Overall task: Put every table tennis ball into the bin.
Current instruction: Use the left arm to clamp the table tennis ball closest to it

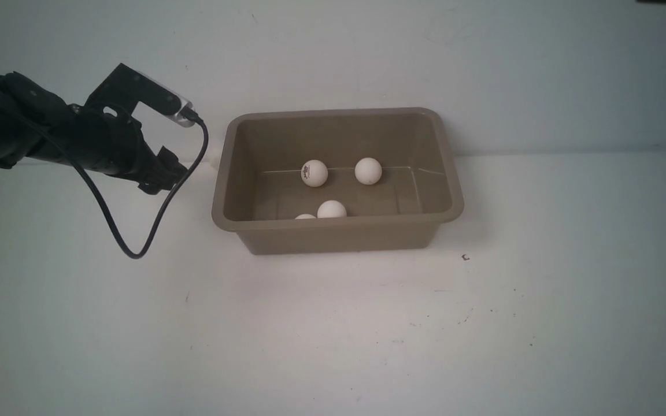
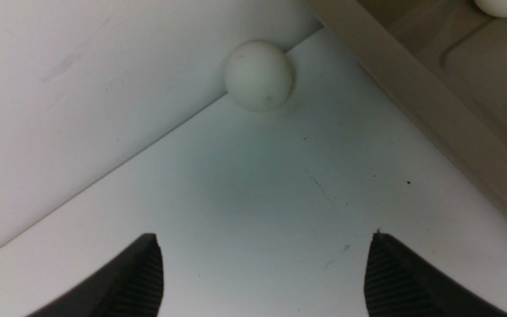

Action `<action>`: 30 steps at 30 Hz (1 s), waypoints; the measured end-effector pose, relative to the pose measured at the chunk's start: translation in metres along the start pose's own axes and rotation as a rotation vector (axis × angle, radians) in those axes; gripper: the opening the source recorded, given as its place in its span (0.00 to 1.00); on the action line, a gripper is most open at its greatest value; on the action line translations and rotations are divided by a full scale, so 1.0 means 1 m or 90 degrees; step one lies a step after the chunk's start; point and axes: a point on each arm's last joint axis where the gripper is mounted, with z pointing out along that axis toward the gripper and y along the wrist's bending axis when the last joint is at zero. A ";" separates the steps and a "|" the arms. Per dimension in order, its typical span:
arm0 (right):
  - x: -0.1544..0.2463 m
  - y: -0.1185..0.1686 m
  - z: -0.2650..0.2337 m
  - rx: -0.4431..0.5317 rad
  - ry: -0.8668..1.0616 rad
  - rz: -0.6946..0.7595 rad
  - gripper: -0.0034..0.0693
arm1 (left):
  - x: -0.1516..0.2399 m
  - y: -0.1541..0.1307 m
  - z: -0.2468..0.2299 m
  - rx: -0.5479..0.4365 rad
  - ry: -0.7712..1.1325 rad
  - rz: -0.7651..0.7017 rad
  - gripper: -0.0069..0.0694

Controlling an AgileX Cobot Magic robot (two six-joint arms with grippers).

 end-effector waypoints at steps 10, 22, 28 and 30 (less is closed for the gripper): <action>0.000 0.000 0.000 0.003 0.003 0.012 0.71 | 0.000 -0.001 0.000 0.001 0.000 0.066 0.81; 0.001 -0.001 0.000 0.010 0.009 0.049 0.71 | 0.029 0.018 0.025 0.086 -0.098 0.074 0.77; 0.001 -0.001 0.000 0.010 0.009 0.052 0.71 | 0.039 0.043 0.017 0.105 -0.221 0.033 0.77; 0.002 -0.002 0.000 0.012 0.010 0.052 0.71 | 0.045 0.047 0.018 0.127 -0.257 0.023 0.77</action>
